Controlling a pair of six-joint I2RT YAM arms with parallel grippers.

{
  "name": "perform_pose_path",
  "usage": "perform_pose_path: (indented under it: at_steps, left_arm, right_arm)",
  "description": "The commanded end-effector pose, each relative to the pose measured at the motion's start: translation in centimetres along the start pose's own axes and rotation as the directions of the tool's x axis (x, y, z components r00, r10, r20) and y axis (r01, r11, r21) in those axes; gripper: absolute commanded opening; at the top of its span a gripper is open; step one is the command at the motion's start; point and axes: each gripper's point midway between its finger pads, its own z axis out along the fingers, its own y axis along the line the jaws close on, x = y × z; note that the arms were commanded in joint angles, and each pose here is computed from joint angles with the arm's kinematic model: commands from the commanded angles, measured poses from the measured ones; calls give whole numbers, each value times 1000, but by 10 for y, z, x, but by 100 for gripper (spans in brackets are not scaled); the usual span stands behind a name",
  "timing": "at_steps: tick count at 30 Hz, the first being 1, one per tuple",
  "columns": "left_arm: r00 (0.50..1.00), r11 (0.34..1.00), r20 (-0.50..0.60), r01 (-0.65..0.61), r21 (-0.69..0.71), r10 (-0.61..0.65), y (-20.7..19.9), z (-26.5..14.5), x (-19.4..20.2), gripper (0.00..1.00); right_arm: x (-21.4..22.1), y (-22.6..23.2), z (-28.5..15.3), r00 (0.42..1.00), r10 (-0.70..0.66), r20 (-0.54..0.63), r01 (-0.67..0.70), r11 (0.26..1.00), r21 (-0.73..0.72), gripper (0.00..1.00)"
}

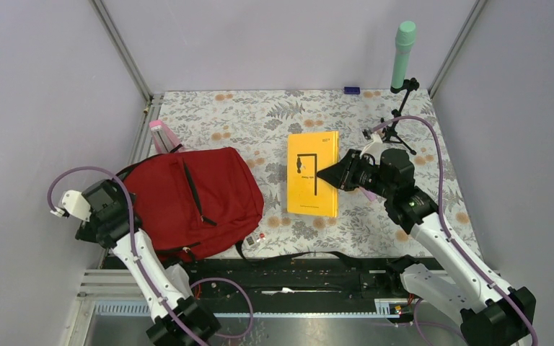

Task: Pack the student bag
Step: Adjust the student bag at the center of the board.

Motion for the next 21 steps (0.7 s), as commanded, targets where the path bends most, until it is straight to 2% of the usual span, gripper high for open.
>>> perform_pose_path:
  at_steps: [1,3,4,6,10,12,16,17,21]
  left_arm:
    - [999,998,-39,17,61,-15,-4,6,7,99]
    - [997,997,-81,23,79,-17,-7,9,15,97]
    - [995,995,-103,26,96,-16,-10,9,20,92]
    - [991,989,-133,34,143,-14,-17,6,27,76]
    - [992,974,-127,47,221,-20,-27,-8,26,48]
    - [993,962,-117,51,270,-20,-35,-17,21,39]
    - [996,925,-94,36,379,0,-54,-39,7,5]
    - [997,913,-82,22,407,12,-59,-45,1,0]
    - [996,868,-46,-42,494,74,-81,-69,-12,0]
  right_arm:
    - [-37,44,-8,994,-44,96,56,989,-136,0]
    - [-37,43,-6,995,-35,90,47,990,-135,0]
    - [-36,43,-5,996,-32,87,44,990,-136,0]
    - [-36,43,-4,996,-30,81,41,990,-138,0]
    - [-35,43,-4,997,-31,76,41,990,-138,0]
    - [-35,43,-3,997,-31,74,41,989,-139,0]
    - [-34,43,-3,997,-34,69,43,989,-142,0]
    - [-33,43,-4,997,-36,69,45,989,-142,0]
    - [-34,43,-4,996,-51,72,61,988,-144,0]
